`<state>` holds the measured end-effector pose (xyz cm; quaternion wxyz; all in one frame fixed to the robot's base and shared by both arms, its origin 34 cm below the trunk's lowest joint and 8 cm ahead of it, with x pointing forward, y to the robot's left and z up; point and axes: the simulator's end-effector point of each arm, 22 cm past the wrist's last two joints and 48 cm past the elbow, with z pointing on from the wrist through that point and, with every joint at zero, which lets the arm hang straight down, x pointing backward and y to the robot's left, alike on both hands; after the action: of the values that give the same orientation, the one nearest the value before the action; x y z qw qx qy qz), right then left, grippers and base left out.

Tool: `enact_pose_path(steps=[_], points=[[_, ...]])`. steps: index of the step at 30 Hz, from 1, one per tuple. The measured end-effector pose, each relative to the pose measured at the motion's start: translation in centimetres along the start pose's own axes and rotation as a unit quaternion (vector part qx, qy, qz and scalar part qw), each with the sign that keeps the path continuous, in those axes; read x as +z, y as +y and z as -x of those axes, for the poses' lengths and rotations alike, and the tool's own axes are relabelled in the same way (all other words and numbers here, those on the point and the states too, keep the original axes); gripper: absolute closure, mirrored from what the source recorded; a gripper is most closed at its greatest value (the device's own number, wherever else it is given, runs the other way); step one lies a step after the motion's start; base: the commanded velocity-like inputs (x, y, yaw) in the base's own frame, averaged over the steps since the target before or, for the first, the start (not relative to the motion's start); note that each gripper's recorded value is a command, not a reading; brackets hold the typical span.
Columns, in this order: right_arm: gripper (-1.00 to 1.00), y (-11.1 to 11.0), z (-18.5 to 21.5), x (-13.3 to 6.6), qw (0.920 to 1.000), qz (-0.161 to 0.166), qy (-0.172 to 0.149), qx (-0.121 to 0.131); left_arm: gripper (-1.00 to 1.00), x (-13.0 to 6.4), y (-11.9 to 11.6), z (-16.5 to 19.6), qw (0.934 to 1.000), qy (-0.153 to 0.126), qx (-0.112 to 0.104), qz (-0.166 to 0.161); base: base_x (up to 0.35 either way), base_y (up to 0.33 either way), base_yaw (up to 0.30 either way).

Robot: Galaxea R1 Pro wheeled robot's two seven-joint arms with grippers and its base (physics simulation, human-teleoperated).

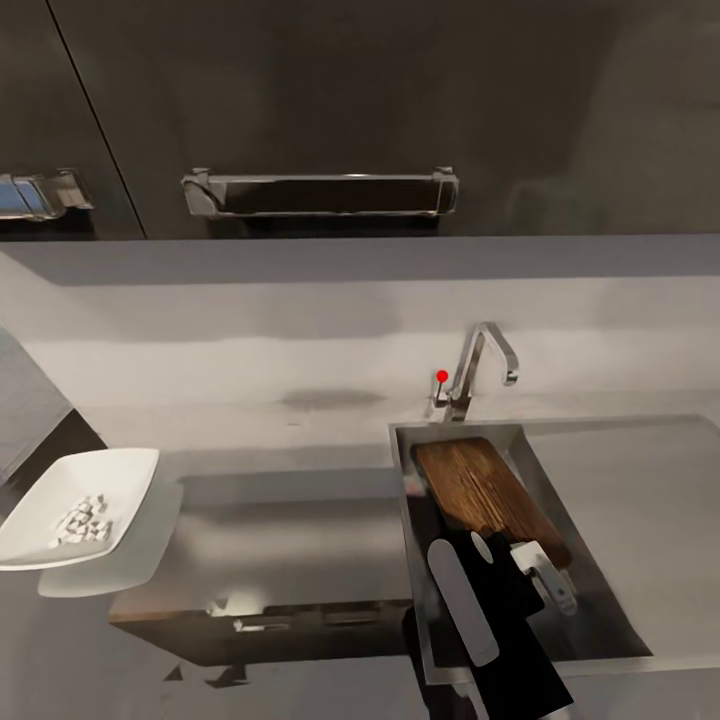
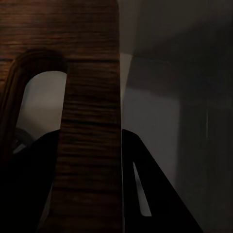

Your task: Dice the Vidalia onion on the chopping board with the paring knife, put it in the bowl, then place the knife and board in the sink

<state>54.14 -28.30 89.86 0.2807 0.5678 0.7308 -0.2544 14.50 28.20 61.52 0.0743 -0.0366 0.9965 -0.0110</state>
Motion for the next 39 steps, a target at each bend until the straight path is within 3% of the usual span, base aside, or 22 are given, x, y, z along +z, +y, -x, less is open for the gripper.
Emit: enact_pose_path(steps=[39], points=[[1.0, -0.7, -1.9, 1.6, 0.9995, -0.021, 0.006, -0.022, -1.0, -0.2, 0.1, -2.0, 0.9997, 0.025, 0.0, 0.002, 0.0, 0.0, 0.0]])
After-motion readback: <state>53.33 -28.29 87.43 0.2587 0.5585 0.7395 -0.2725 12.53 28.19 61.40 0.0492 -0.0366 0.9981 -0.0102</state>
